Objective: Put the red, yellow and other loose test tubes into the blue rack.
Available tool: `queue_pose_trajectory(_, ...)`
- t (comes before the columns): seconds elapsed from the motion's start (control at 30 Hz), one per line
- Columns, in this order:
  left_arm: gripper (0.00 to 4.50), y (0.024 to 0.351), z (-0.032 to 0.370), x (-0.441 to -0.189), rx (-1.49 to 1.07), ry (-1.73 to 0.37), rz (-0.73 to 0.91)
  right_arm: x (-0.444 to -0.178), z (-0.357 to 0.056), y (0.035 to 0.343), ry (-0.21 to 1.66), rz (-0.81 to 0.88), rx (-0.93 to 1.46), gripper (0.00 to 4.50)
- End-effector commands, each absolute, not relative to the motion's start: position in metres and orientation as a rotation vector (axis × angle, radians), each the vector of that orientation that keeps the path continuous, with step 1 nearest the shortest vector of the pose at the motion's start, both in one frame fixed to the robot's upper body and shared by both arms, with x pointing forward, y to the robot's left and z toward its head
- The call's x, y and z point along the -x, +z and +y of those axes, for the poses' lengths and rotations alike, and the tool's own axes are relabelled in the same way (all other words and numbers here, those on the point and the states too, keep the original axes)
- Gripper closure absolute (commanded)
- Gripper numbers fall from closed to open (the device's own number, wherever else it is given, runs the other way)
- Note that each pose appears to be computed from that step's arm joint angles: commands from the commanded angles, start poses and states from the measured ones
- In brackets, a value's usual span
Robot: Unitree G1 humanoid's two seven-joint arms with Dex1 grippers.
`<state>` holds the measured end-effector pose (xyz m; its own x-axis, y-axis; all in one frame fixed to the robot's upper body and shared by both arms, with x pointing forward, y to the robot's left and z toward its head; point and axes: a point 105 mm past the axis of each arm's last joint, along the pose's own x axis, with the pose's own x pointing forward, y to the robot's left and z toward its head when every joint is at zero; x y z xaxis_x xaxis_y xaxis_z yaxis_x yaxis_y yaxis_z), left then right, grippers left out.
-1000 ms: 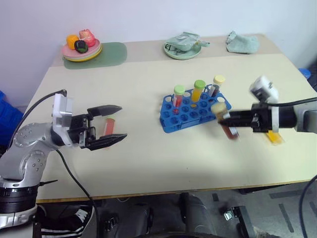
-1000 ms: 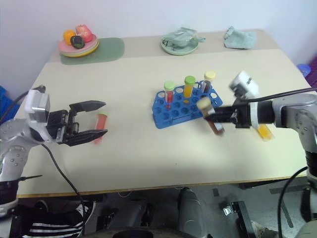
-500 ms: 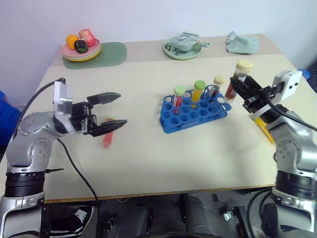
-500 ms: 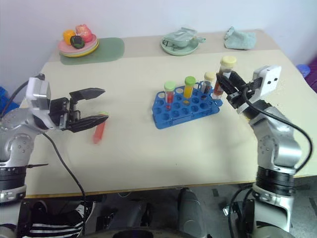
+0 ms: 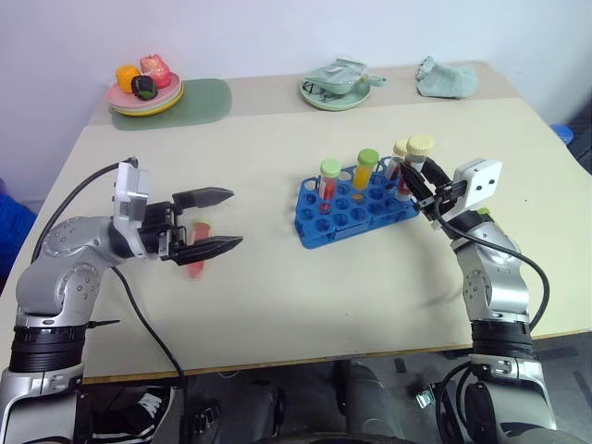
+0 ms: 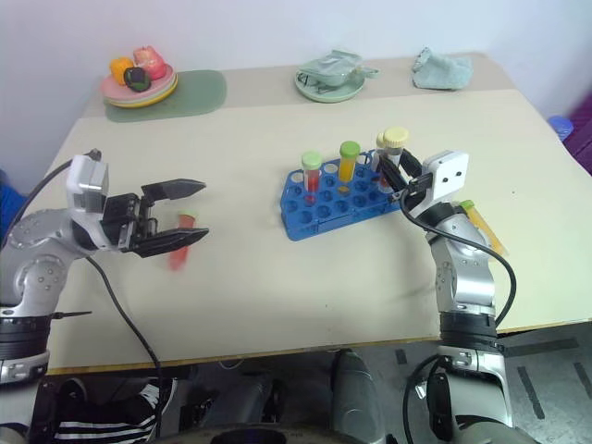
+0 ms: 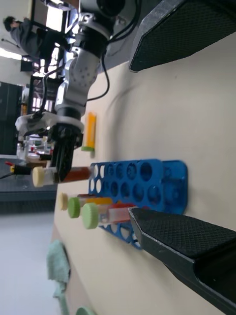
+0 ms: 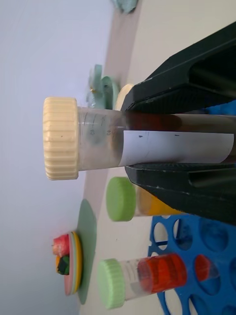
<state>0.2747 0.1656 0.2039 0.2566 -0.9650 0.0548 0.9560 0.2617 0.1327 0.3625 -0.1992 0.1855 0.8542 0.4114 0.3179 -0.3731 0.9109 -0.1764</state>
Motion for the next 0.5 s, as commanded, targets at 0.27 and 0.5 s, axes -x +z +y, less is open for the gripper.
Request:
queue_pose_trajectory(0.27, 0.0, 0.224, 0.165, -0.269, -0.12, -1.305, -0.172, -0.358, -0.195, 0.202, 0.393, -0.43, 0.132, 3.72)
queue_pose_trajectory(0.5, 0.0, 0.228, 0.163, -0.272, -0.126, -1.308, -0.178, -0.357, -0.199, 0.202, 0.345, -0.428, 0.13, 3.72)
